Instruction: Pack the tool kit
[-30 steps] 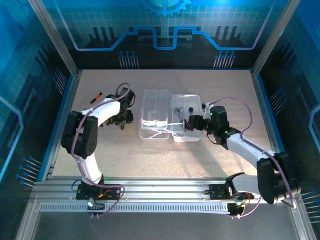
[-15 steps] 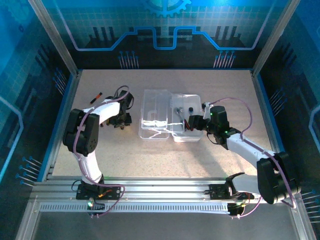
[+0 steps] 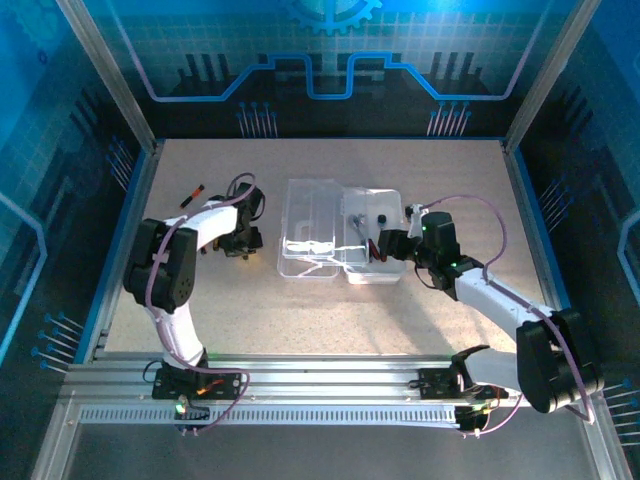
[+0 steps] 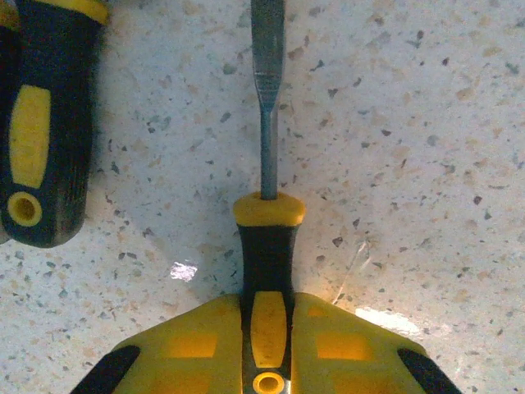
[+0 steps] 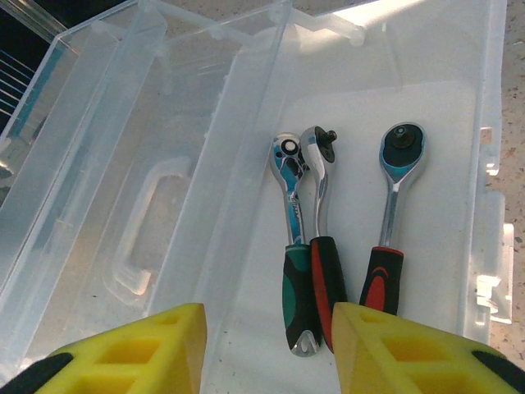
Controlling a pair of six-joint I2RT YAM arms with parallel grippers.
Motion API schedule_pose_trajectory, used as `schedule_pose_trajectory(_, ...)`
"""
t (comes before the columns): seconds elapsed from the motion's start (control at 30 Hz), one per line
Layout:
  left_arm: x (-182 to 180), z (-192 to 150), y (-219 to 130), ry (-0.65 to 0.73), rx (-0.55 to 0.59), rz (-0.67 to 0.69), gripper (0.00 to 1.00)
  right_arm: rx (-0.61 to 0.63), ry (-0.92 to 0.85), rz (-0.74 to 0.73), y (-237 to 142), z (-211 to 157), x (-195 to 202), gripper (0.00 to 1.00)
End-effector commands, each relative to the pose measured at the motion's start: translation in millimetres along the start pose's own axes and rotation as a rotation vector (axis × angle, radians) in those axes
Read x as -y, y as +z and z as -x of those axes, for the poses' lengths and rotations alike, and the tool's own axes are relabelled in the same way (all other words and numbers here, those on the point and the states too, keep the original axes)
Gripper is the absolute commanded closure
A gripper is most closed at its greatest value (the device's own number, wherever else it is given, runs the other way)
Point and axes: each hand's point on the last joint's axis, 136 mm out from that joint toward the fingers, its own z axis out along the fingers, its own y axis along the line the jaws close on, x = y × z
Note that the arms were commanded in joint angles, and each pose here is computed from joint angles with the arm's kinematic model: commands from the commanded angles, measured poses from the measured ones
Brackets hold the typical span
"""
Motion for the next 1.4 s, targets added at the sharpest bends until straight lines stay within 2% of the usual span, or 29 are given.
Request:
schedule_pose_trajectory(0.0, 4.5, -7.3, -20.8, 0.019, 0.023, -0.043, 0.88, 0.015, -0.024, -0.007, -2.3, 3.2, -2.0, 0.55)
schedule_pose_trajectory(0.17, 17.3, -2.5, -77.5, 0.050, 0.166, -0.101, 0.88, -0.007, -0.027, -0.010, 0.5, 2.1, 0.8, 0.54)
schedule_pose_trajectory(0.37, 30.6, -2.3, -139.2, 0.068, 0.320, -0.220, 0.90, -0.039, -0.005, 0.083, -6.4, 15.1, -23.9, 0.53)
schedule_pose_trajectory(0.6, 92.1, -30.0, -184.7, 0.208, 0.424, -0.376, 0.91, -0.004, 0.062, 0.239, -30.9, 44.7, -67.4, 0.52)
schedule_pose_trajectory(0.83, 173.4, -72.6, -197.8, 0.298, 0.404, -0.638, 0.94, 0.048, 0.105, 0.373, -43.9, 74.4, -112.9, 0.51)
schedule_pose_trajectory(1.0, 208.6, -101.1, -193.9, 0.388, 0.342, -0.692, 0.93, 0.016, 0.124, 0.418, -28.8, 76.6, -129.7, 0.50)
schedule_pose_trajectory(1.13, 219.0, -114.4, -191.5, 0.424, 0.326, -0.695, 0.94, -0.004, 0.139, 0.446, -15.7, 79.1, -140.5, 0.51)
schedule_pose_trajectory(1.37, 218.6, -119.0, -196.3, 0.439, 0.329, -0.703, 0.94, -0.031, 0.188, 0.398, 6.7, 71.6, -129.6, 0.55)
